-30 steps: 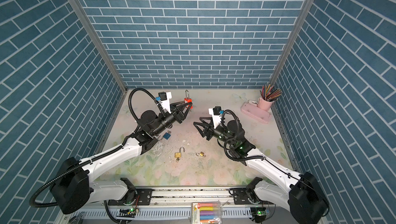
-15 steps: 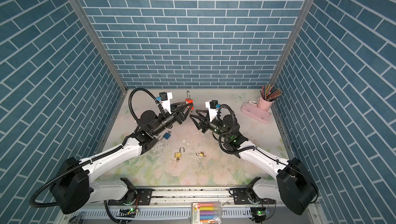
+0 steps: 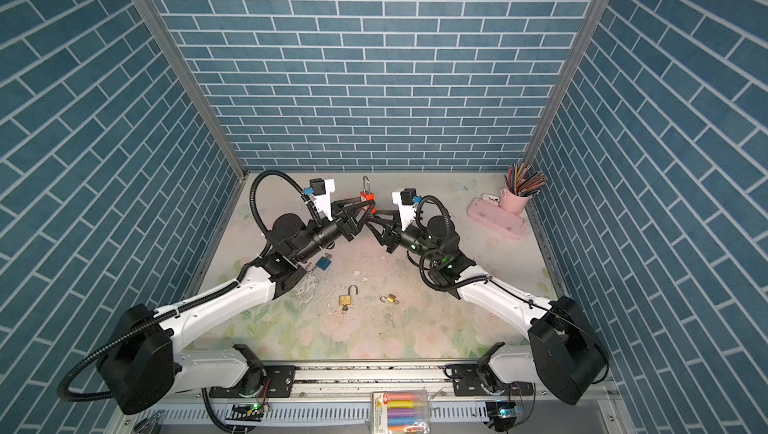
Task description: Lock with the key
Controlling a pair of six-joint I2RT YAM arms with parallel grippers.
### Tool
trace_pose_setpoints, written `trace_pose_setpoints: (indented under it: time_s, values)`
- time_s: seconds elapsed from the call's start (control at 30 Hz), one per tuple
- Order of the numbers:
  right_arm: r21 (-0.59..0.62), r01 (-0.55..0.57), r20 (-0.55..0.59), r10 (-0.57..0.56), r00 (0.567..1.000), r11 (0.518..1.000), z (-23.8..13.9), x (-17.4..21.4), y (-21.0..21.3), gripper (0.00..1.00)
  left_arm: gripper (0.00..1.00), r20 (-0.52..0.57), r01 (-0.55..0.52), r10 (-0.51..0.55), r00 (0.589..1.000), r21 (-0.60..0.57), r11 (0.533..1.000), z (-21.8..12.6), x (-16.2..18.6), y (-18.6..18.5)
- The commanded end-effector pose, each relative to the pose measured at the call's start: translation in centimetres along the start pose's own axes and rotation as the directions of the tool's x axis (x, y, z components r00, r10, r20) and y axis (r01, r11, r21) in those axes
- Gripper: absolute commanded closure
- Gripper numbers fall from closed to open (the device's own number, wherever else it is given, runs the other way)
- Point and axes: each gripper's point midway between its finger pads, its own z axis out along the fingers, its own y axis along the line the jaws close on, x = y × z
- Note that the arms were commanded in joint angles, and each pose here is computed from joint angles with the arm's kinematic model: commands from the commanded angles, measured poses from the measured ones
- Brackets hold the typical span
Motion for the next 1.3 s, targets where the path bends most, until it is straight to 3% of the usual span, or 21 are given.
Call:
trace_pose_setpoints:
  time_s: [0.0,0.3,0.53,0.63,0.8,0.97,1.27]
  values:
    - [-0.031,-0.005,0.027,0.006,1.0,1.0,0.4,-1.3,0.8,0.72,0.92,0.051,-0.015,0.014,0.999,0.035,0.999,0.2,-1.6,-1.0]
    - [0.017,-0.013,0.005,0.013,1.0,1.0,0.7,-1.3,0.0,0.98,1.0,0.024,0.002,-0.001,1.0,-0.053,0.999,0.7,-1.5,0.2]
    - [0.088,0.005,-0.014,-0.004,1.0,0.996,0.9,-1.2,-1.2,1.0,1.0,-0.048,0.009,-0.019,0.999,-0.215,0.977,1.2,-0.6,2.6]
    - [0.137,0.037,-0.044,-0.031,0.999,0.99,0.9,-0.7,-2.0,1.0,1.0,-0.091,0.011,-0.046,0.995,-0.353,0.935,1.0,-0.2,4.7]
    - [0.222,0.09,-0.087,-0.072,0.994,0.971,0.9,0.3,-3.2,1.0,1.0,-0.161,-0.018,-0.088,0.983,-0.562,0.827,0.1,0.8,8.3]
    - [0.251,0.106,-0.11,-0.08,0.991,0.962,1.0,1.4,-3.7,1.0,1.0,-0.137,0.001,-0.136,0.981,-0.701,0.713,-1.5,1.4,11.1]
    - [0.207,0.077,-0.129,-0.051,0.99,0.975,1.2,2.9,-3.2,1.0,1.0,-0.065,0.114,-0.236,0.97,-0.733,0.671,-2.0,1.9,12.7]
